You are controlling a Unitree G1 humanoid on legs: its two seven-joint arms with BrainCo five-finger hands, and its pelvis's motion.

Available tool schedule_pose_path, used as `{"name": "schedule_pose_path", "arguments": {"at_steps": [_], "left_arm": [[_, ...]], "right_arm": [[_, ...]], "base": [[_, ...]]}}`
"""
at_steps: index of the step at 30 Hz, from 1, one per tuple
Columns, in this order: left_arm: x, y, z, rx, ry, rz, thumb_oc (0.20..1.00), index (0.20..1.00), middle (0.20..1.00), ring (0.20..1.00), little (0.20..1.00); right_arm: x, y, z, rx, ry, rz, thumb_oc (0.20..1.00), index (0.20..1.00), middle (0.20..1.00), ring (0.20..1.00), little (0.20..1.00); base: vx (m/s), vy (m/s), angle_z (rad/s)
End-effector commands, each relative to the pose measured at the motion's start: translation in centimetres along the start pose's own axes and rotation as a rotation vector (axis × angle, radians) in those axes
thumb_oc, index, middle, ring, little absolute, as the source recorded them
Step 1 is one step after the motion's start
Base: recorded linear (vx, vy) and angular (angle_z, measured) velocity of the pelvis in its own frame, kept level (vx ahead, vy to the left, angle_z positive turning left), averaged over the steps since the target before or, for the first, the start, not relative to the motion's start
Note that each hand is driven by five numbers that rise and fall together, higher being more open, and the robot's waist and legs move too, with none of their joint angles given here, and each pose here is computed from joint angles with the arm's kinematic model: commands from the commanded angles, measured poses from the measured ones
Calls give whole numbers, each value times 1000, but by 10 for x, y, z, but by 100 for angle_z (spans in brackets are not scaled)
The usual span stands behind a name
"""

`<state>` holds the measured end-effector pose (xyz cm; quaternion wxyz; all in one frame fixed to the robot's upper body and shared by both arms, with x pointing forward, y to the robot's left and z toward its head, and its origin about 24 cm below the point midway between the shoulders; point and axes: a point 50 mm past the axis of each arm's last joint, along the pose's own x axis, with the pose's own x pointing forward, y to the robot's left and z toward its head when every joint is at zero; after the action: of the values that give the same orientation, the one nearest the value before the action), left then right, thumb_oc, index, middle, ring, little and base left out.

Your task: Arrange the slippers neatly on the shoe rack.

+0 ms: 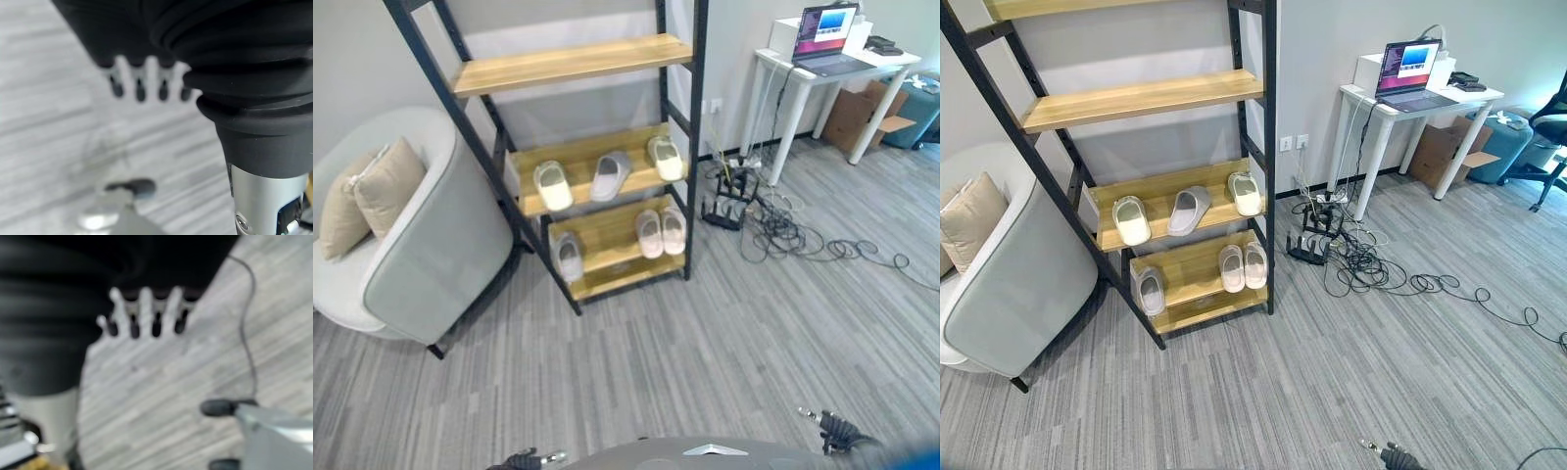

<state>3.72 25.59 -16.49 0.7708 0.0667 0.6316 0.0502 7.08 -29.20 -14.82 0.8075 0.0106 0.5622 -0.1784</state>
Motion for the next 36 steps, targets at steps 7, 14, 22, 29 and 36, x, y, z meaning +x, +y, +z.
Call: {"name": "schedule_pose_path", "arguments": {"at_steps": [7, 14, 22, 29, 36], "left_arm": [[3, -12, 28, 73, -86, 12, 1000, 1000, 1000, 1000, 1000], [5, -33, 41, 128, -121, -52, 1000, 1000, 1000, 1000, 1000], [5, -38, 61, 266, -175, -75, 1000, 1000, 1000, 1000, 1000], [3, -25, 7, 226, 6, -50, 1000, 1000, 1000, 1000, 1000], [2, -10, 8, 249, 9, -3, 1000, 1000, 1000, 1000, 1000]], "right_arm": [[0, 12, -5, -95, -17, 16, 1000, 1000, 1000, 1000, 1000], [2, 24, 11, -134, -72, 56, 1000, 1000, 1000, 1000, 1000], [2, 11, 18, -208, -56, 31, 1000, 1000, 1000, 1000, 1000], [3, 30, 9, -308, -24, 88, 1000, 1000, 1000, 1000, 1000], [4, 43, 14, -349, -41, 131, 1000, 1000, 1000, 1000, 1000]], "base": [[17, -29, -1], [19, -49, 0], [15, -68, 7], [453, 154, 11], [341, 244, -32]]}}
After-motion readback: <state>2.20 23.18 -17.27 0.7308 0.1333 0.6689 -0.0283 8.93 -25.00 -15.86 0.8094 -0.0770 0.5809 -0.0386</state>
